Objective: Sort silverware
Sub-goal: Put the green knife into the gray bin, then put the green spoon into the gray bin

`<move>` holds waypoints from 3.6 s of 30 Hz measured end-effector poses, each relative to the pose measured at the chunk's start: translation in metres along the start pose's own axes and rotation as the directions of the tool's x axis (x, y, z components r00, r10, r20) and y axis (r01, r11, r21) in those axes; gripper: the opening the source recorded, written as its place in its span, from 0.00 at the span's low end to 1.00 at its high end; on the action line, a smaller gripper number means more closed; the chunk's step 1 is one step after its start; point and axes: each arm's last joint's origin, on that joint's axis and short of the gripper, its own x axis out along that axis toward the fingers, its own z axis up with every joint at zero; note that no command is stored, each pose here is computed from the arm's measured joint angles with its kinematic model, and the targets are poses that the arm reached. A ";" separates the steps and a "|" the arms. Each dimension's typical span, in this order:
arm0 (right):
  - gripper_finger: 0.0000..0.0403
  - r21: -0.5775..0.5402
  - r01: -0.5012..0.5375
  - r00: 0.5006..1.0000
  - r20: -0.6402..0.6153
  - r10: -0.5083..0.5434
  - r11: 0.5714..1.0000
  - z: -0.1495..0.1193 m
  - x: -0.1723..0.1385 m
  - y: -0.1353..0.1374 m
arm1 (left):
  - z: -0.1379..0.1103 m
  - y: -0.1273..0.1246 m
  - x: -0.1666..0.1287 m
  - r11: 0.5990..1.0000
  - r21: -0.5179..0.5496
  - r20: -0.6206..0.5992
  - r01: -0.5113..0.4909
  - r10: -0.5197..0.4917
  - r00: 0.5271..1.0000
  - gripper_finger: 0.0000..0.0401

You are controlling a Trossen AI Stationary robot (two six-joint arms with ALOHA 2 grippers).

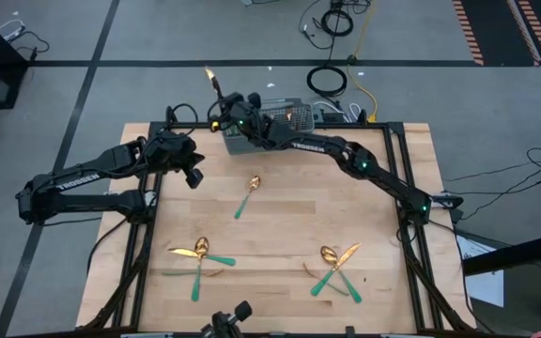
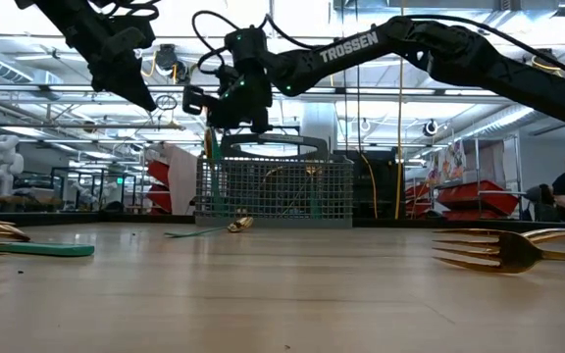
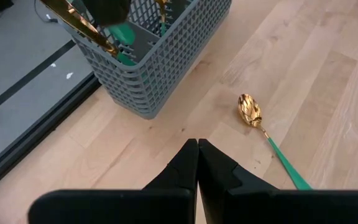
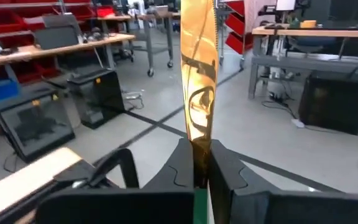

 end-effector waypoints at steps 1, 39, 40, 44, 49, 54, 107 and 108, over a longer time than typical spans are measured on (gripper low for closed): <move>0.00 0.005 -0.005 1.000 0.005 0.005 1.000 -0.001 0.001 0.000 | 0.000 0.000 0.000 1.000 0.000 0.000 0.000 0.000 1.000 0.03; 0.23 -0.160 -0.296 0.781 -0.608 0.142 0.941 0.110 -0.138 -0.012 | 0.000 0.000 0.000 1.000 -0.026 0.001 -0.001 0.001 1.000 0.03; 0.23 -0.174 -0.281 0.725 -0.683 0.090 0.944 0.103 -0.146 -0.016 | 0.000 0.000 0.000 1.000 -0.026 0.002 0.000 0.000 1.000 0.03; 0.23 -0.156 -0.263 0.497 -0.868 -0.004 0.952 0.076 -0.157 -0.026 | 0.000 0.000 0.000 1.000 -0.027 0.005 0.000 0.000 1.000 0.03; 0.25 -0.055 -0.335 0.354 -0.933 0.071 0.941 0.024 -0.136 -0.007 | 0.000 0.000 0.000 0.999 -0.048 0.004 0.000 0.000 1.000 0.03; 0.36 0.039 -0.375 0.221 -0.967 0.130 0.926 -0.035 -0.114 0.006 | 0.000 0.000 0.000 0.999 -0.054 0.004 0.000 0.000 1.000 0.03; 0.00 0.065 -0.445 0.161 -0.975 0.151 0.893 -0.087 -0.078 -0.010 | 0.000 0.000 0.000 0.999 -0.050 0.000 0.000 0.000 1.000 0.03; 0.00 0.053 -0.448 0.172 -0.974 0.144 0.893 -0.083 -0.081 -0.008 | 0.000 0.000 0.000 0.999 -0.050 0.000 0.000 0.000 1.000 0.03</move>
